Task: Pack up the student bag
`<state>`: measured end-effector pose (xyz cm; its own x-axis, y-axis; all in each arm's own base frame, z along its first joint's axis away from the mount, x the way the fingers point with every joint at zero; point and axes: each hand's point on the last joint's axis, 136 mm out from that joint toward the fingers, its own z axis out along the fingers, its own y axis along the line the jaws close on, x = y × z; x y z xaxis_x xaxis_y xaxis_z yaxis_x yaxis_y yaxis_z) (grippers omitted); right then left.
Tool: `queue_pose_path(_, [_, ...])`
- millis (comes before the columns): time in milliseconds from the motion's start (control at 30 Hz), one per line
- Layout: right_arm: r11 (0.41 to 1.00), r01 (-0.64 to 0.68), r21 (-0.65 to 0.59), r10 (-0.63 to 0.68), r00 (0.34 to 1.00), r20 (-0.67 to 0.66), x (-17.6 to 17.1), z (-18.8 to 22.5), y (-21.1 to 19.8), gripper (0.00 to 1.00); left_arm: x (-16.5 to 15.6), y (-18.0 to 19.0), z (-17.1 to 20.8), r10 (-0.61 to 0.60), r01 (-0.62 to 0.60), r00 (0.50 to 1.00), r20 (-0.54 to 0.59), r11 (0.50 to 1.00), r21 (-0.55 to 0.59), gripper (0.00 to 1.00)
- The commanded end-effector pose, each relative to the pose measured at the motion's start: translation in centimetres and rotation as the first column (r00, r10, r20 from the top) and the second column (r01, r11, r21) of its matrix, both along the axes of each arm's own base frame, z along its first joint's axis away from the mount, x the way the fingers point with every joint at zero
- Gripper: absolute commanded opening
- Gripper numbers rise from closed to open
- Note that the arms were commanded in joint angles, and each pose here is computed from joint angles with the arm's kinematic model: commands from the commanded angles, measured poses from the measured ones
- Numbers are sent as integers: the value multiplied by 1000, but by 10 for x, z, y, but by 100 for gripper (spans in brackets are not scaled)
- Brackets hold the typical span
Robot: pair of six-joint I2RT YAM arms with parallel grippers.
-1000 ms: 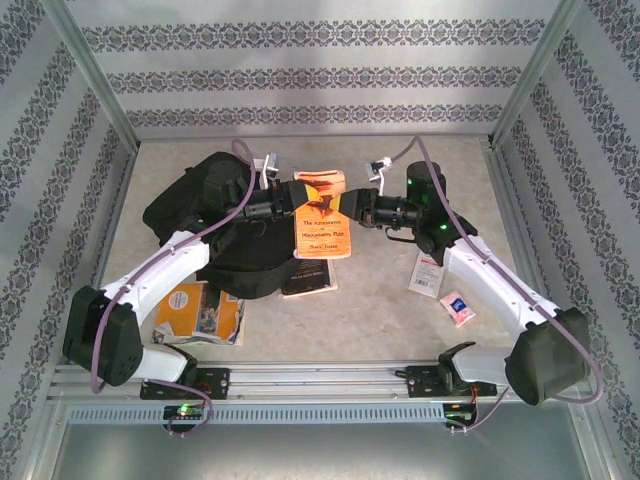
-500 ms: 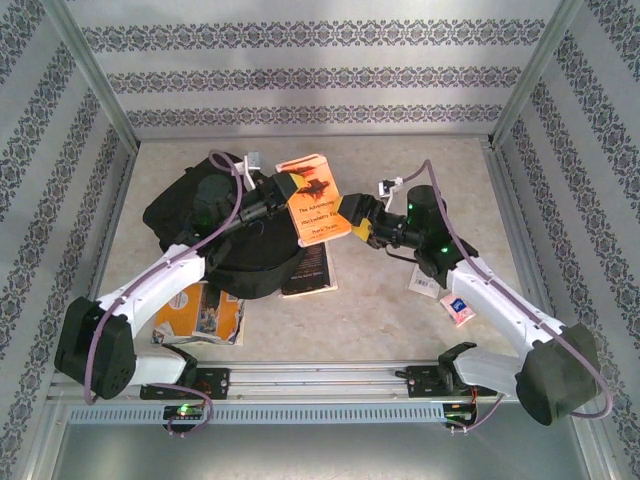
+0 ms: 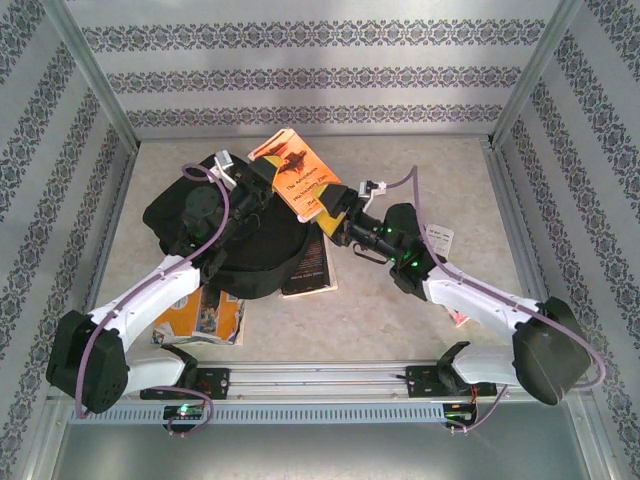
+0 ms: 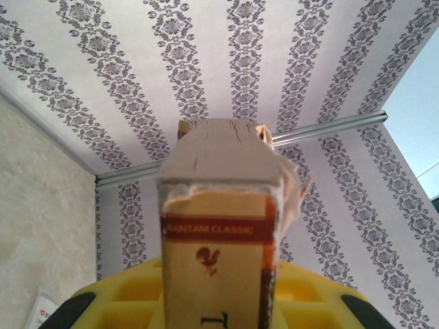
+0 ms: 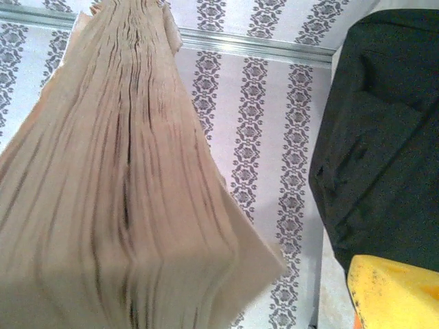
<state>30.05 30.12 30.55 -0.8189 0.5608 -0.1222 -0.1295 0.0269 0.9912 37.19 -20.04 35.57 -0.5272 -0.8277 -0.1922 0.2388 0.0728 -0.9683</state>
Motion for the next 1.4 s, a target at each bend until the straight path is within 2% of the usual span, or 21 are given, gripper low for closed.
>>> queue_pose_path(0, [991, 58, 119, -76, 985, 158, 7, 60, -3, 90, -12, 5, 27, 12, -5, 997, 74, 995, -102, 0])
queue_pose_path(133, [986, 76, 145, -105, 973, 206, 13, 73, -1, 75, -13, 6, 17, 20, -15, 999, 48, 995, -99, 0])
queue_pose_path(267, [988, 78, 130, -104, 973, 206, 15, 72, 4, 45, -13, 6, 13, 24, -22, 999, 34, 997, -75, 0])
queue_pose_path(300, [989, 83, 119, -105, 975, 197, 16, 68, 5, 37, -13, 6, 11, 23, -21, 999, 31, 998, -66, 3])
queue_pose_path(400, [991, 116, 67, -127, 976, 178, 18, 54, -1, 19, -13, 3, 5, 14, -13, 1000, 25, 1000, -18, 15])
queue_pose_path(500, [985, 170, -20, -165, 975, 149, 20, 36, -19, 16, -15, -1, -5, -6, 3, 1000, 22, 996, 93, 42])
queue_pose_path(567, [972, 214, -94, -201, 970, 136, 20, 23, -40, 14, -19, -10, -15, -57, 52, 998, 9, 966, 252, 56])
queue_pose_path(600, [962, 234, -141, -217, 968, 127, 20, 16, -49, 13, -20, -13, -22, -82, 80, 997, -7, 934, 347, 59])
queue_pose_path(633, [947, 258, -191, -239, 964, 118, 18, 8, -62, 10, -22, -18, -33, -116, 120, 993, -38, 875, 468, 60])
queue_pose_path(667, [932, 279, -231, -259, 959, 112, 17, 0, -73, 9, -24, -18, -51, -136, 167, 986, -97, 798, 579, 60])
queue_pose_path(767, [906, 293, -306, -274, 956, 104, 12, -15, -96, 8, -29, -7, -88, -147, 238, 971, -187, 589, 772, 64])
queue_pose_path(867, [901, 266, -343, -254, 964, 79, 7, -29, -107, 8, -36, -1, -120, -187, 341, 939, -289, 391, 855, 70])
queue_pose_path(1000, [898, 220, -381, -220, 974, 43, 3, -46, -114, 8, -58, -4, -167, -270, 543, 827, -493, 156, 825, 70])
queue_pose_path(1100, [896, 188, -401, -196, 980, 22, 1, -57, -115, 9, -75, -6, -188, -282, 602, 770, -572, 26, 798, 68])
queue_pose_path(1233, [895, 161, -417, -178, 984, -2, 0, -70, -116, 9, -87, -10, -203, -278, 629, 735, -619, -63, 775, 69])
queue_pose_path(1367, [898, 146, -415, -170, 985, -22, 0, -78, -116, 9, -88, 1, -217, -214, 622, 740, -638, -144, 770, 69])
